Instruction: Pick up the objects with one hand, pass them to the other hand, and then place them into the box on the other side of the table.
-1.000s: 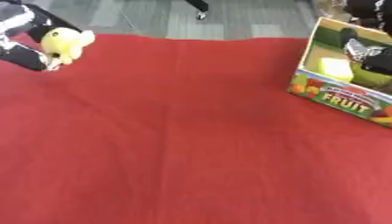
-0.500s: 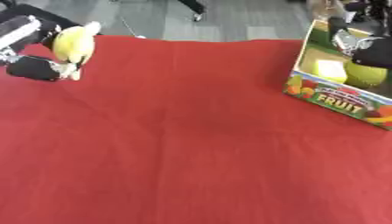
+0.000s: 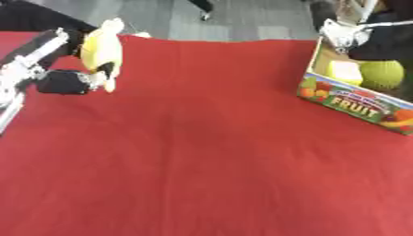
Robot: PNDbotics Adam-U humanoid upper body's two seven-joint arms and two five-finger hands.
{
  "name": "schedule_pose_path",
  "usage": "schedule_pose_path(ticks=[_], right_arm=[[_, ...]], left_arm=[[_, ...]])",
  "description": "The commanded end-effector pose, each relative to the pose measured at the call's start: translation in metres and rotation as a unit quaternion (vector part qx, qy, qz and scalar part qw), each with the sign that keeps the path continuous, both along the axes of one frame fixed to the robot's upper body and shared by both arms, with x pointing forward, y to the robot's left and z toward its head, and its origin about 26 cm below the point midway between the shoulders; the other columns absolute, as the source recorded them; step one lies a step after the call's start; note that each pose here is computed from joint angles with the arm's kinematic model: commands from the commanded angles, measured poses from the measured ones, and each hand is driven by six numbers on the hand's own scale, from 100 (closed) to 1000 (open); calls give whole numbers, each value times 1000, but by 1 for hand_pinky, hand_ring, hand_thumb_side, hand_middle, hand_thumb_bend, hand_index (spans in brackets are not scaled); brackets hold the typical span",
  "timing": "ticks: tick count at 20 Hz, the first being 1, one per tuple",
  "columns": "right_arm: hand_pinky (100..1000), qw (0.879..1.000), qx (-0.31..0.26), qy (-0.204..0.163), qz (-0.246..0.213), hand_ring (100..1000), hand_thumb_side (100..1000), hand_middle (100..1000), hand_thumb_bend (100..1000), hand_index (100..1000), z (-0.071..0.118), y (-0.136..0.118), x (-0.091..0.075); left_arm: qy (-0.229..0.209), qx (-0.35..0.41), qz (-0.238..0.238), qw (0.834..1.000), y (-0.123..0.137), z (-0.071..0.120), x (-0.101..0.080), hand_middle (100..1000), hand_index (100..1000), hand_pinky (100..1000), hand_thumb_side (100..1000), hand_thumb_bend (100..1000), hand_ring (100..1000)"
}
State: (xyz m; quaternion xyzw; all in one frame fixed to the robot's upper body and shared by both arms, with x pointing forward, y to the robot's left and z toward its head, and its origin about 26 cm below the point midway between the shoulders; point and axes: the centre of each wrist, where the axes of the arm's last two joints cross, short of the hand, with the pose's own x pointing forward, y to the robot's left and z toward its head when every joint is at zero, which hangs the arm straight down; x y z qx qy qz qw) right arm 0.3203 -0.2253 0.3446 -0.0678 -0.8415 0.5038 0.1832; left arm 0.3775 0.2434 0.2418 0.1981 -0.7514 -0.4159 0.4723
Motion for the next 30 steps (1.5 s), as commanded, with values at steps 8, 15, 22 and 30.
schedule_pose_path(ticks=[8, 15, 22, 30], right_arm=[[906, 991, -94, -48, 80, 914, 214, 832, 100, 874, 10, 38, -22], [905, 984, -132, -53, 108, 914, 230, 833, 106, 875, 5, 59, -19], [904, 980, -148, -54, 123, 915, 203, 834, 106, 875, 2, 75, -13], [903, 976, -177, -63, 114, 915, 213, 834, 126, 873, -8, 87, 0]], left_arm=[[-34, -16, -67, 997, -26, -16, -6, 469, 512, 727, 317, 100, 583], [-20, -28, -95, 995, -38, -28, -5, 469, 512, 729, 343, 100, 583], [-11, -27, -116, 993, -49, -33, -7, 469, 513, 728, 349, 100, 583], [2, -20, -130, 991, -54, -38, -8, 469, 514, 727, 351, 100, 582]])
